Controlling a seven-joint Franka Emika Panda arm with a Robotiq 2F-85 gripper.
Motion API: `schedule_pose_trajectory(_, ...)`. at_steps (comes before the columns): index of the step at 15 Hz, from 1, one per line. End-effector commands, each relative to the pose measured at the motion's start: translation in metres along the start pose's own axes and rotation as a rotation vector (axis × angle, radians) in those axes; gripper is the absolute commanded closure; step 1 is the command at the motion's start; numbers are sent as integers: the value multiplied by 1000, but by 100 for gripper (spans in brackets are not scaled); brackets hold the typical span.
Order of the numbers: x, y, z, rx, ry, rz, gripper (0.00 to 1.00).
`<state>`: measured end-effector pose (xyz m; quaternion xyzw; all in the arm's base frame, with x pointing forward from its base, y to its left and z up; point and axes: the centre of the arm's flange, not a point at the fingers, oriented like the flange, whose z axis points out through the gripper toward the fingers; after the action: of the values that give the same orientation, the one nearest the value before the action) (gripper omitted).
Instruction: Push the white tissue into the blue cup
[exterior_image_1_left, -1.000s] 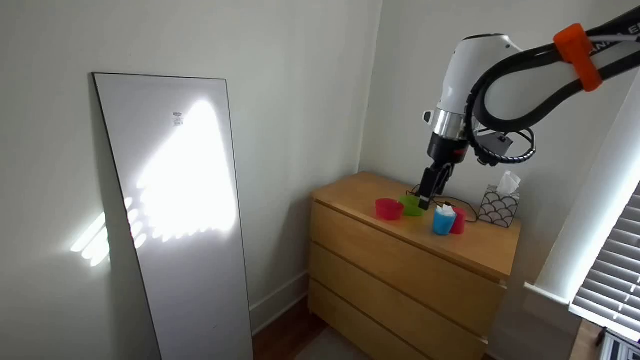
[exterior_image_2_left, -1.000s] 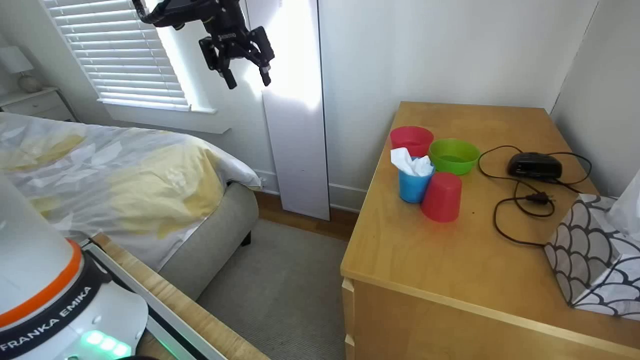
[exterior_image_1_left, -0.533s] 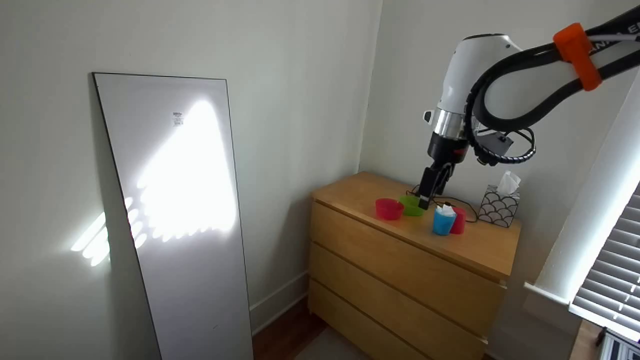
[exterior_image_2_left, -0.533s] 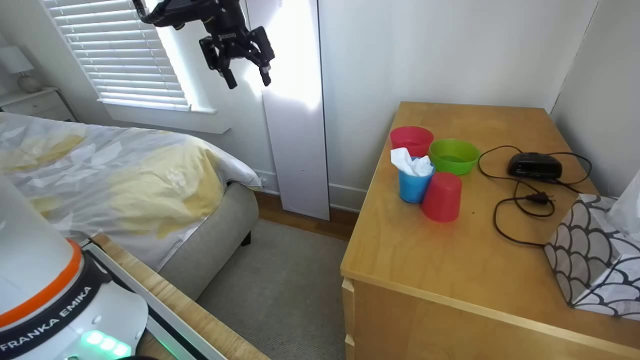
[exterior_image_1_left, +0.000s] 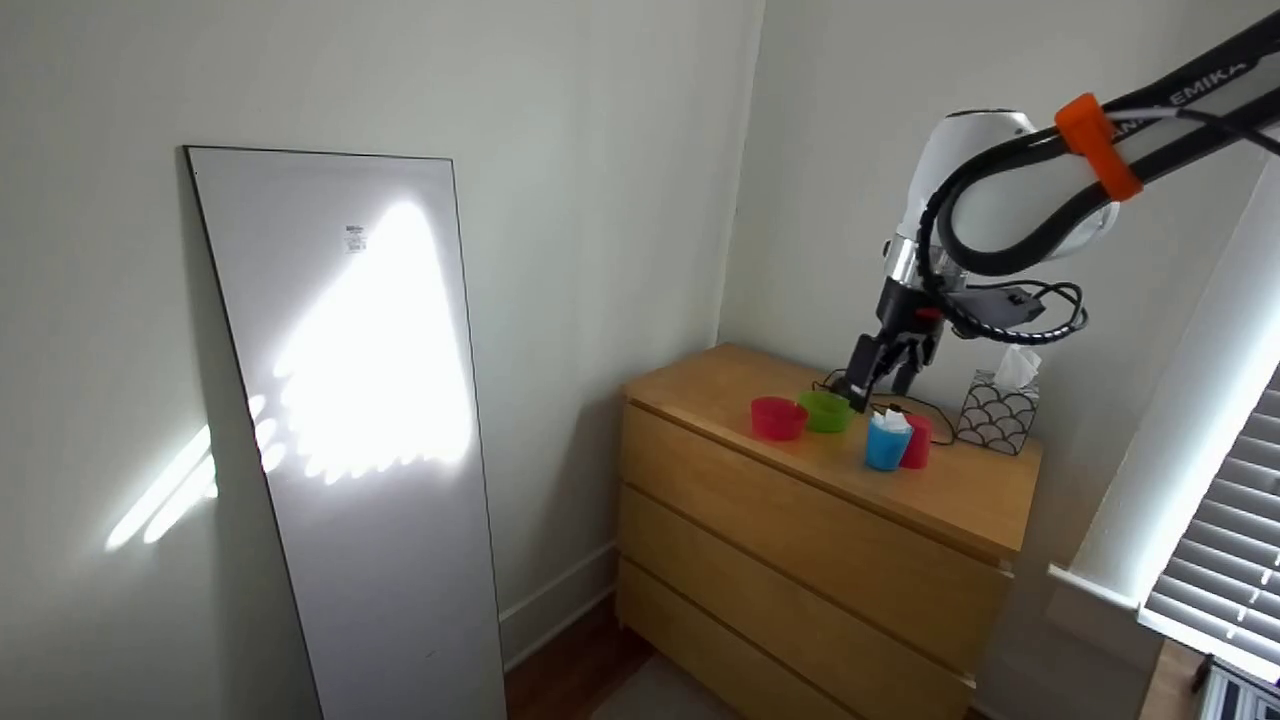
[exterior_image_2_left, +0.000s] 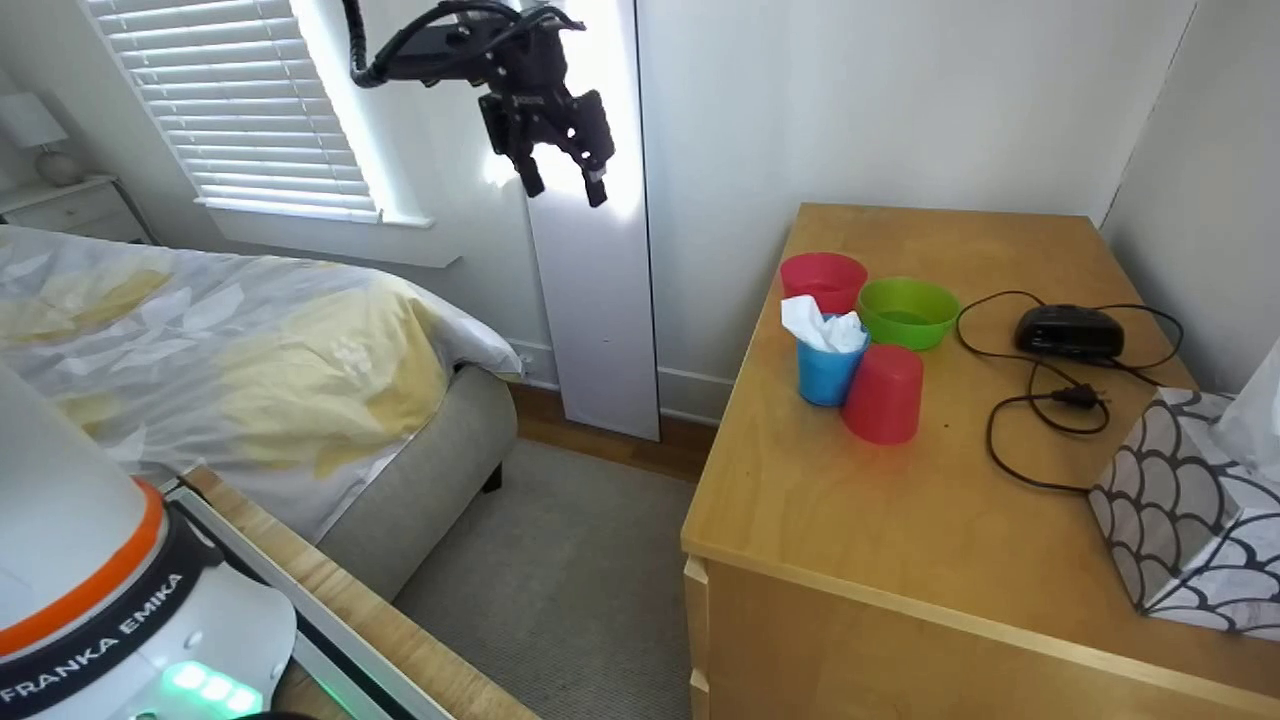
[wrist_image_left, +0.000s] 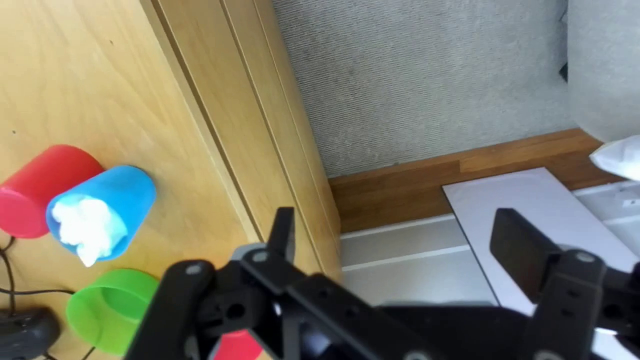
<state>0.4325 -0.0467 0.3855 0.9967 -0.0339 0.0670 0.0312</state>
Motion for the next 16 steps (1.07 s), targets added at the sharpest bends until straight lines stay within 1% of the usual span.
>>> schedule_pose_trajectory(1, 20, 37, 19, -7, 51, 144, 0)
schedule_pose_trajectory(4, 40, 58, 30, -10, 67, 205, 0)
schedule_pose_trajectory(5, 48, 64, 33, 11, 67, 223, 0)
schedule_pose_trajectory(6, 56, 70, 38, 13, 70, 243, 0)
schedule_pose_trajectory(10, 81, 97, 59, 21, 50, 313, 0)
schedule_pose_trajectory(13, 92, 117, 77, 25, 37, 366, 0)
schedule_pose_trajectory(16, 90, 133, 97, 23, 12, 421, 0)
